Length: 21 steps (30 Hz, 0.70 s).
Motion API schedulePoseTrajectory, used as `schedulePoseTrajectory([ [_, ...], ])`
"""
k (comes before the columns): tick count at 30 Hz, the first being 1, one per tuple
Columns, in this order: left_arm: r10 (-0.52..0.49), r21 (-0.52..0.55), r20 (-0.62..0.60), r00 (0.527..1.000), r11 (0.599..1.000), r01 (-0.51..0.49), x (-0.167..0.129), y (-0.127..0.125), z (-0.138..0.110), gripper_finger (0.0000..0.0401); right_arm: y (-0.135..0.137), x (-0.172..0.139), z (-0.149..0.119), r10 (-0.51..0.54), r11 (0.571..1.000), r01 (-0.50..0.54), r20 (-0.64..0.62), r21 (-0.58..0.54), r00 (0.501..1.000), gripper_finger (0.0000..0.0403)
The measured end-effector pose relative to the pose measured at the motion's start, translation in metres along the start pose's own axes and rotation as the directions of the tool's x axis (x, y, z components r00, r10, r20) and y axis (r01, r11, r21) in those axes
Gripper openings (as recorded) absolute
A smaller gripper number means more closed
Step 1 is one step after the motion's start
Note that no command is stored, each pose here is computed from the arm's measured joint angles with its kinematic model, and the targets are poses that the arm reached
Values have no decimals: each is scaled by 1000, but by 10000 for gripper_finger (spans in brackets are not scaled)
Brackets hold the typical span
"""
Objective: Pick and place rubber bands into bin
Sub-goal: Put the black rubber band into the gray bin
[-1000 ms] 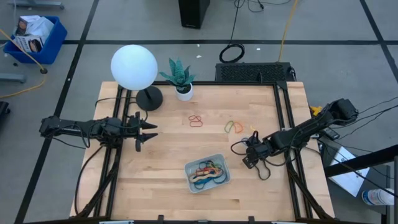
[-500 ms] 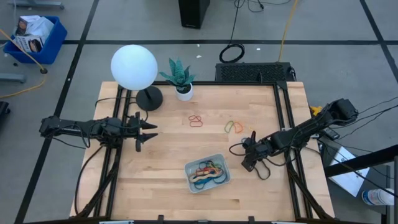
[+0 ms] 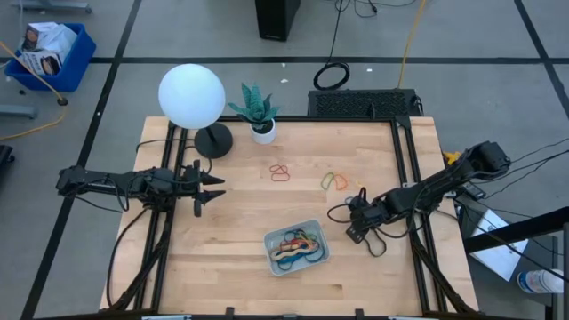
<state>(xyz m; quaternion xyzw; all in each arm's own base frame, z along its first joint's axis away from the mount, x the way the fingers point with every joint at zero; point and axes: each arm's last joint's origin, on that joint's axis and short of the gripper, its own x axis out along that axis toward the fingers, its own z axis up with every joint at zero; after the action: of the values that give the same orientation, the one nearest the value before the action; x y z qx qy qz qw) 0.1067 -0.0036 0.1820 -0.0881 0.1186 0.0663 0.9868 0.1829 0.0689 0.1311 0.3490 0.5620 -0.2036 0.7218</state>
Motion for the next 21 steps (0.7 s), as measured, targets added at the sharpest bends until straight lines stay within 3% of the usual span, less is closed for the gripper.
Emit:
schedulePoseTrajectory([
  [21,0,0,0,1000,1000,0,0,0,0,189,0,1,1,-15,1000,15,40,-17,999,7],
])
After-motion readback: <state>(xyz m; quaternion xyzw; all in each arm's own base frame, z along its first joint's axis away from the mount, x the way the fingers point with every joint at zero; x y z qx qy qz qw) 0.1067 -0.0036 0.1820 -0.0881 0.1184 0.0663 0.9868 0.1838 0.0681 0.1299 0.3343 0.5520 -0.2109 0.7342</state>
